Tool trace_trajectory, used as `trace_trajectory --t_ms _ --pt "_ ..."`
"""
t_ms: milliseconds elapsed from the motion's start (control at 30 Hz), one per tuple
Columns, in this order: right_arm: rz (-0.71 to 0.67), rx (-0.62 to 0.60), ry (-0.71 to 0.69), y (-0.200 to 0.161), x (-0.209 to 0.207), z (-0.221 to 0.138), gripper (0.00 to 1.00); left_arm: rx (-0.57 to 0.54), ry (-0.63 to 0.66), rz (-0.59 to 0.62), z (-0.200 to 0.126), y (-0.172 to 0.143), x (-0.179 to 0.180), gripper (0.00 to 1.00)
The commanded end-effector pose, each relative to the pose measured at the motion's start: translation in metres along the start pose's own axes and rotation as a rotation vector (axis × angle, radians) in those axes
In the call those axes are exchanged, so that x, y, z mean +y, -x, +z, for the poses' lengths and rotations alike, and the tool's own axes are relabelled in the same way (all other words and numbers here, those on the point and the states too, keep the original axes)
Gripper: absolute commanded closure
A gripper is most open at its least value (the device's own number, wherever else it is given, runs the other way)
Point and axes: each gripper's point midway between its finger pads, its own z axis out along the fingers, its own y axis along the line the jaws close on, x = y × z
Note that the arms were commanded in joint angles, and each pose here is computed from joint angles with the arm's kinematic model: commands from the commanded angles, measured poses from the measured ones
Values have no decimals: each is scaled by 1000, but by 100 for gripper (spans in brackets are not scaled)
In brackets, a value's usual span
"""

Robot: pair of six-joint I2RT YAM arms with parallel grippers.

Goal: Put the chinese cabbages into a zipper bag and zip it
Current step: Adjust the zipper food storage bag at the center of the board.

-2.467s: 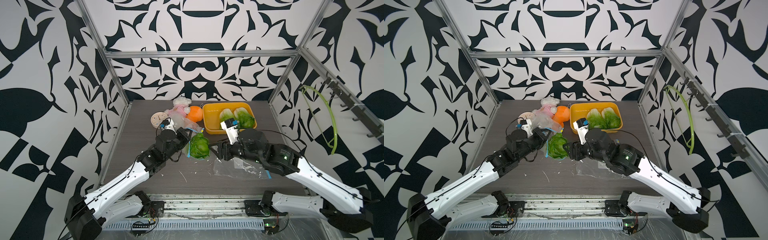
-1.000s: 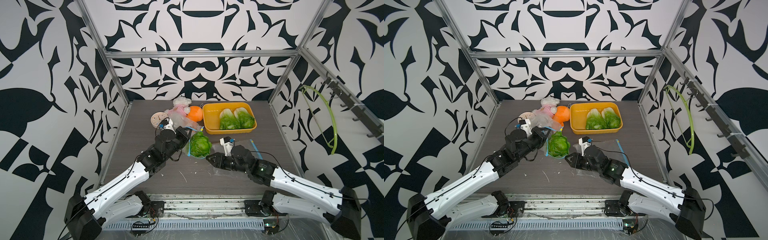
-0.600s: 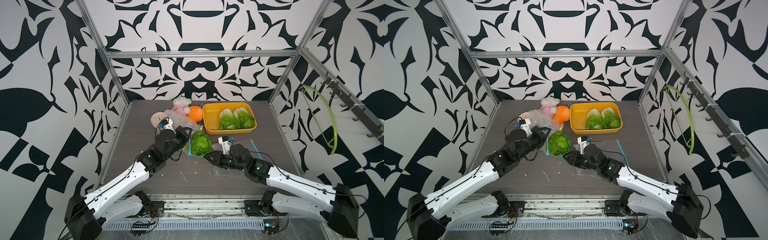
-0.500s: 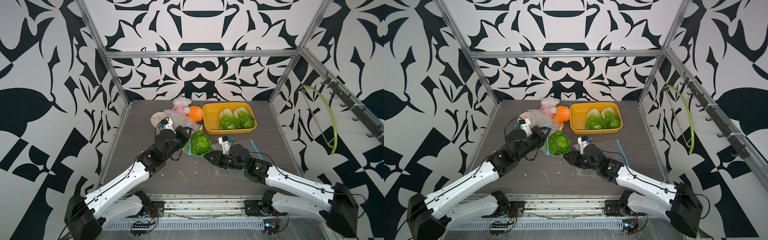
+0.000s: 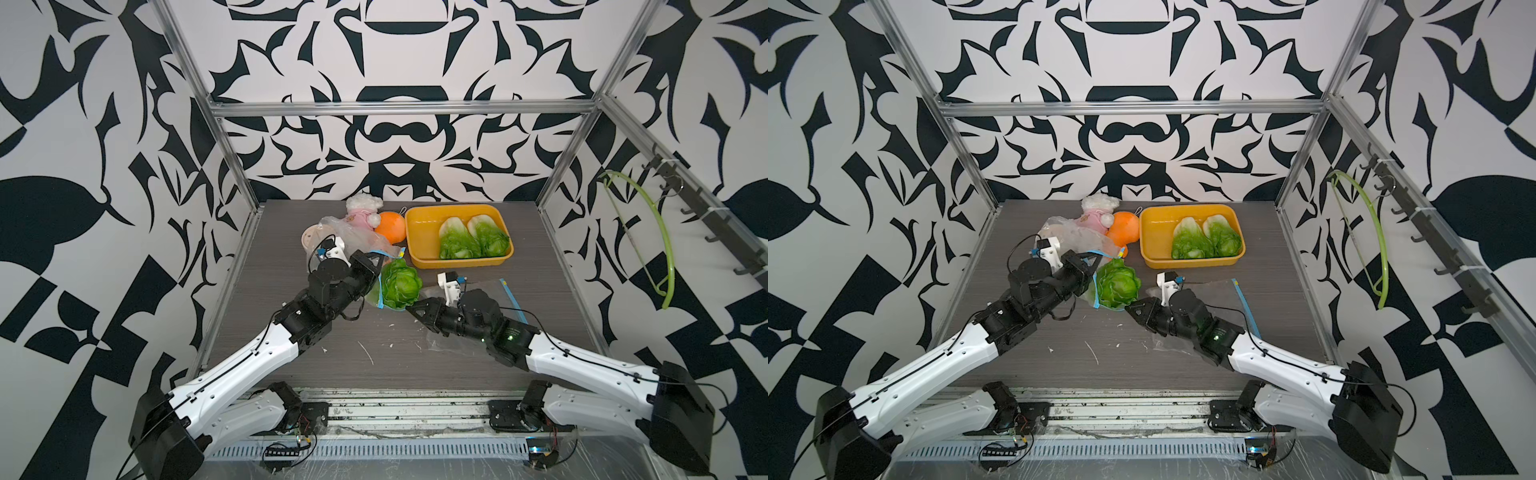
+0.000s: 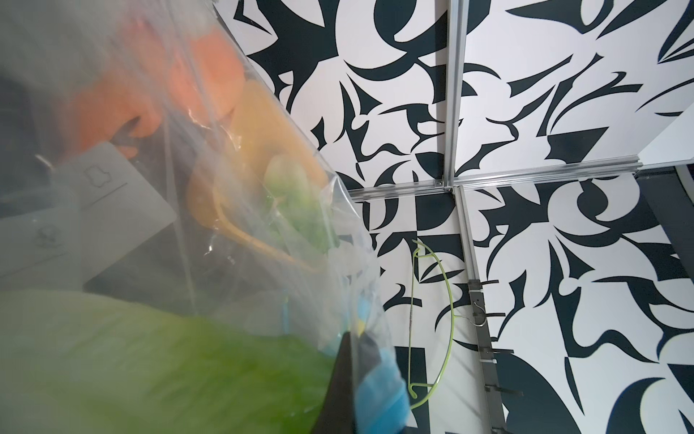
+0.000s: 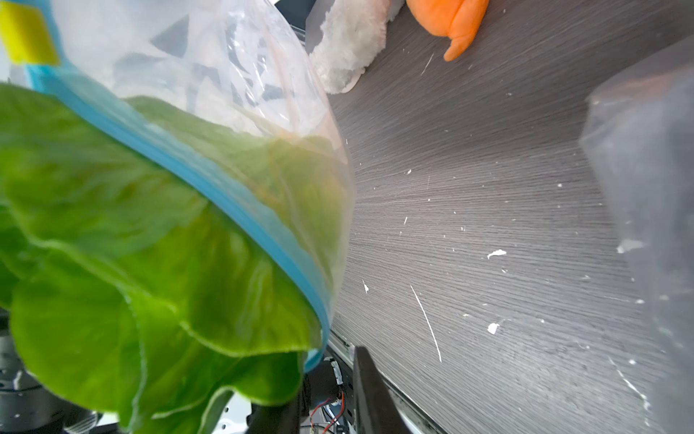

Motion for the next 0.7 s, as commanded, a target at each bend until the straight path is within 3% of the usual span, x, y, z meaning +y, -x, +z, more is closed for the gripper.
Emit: trace_trajectory --t_ms 0,667 --pt "42 -70 110 14 22 0 75 18 -56 -44 0 -2 -10 100" --pt "53 -142 114 31 29 6 90 49 -90 -107 3 -7 -16 100"
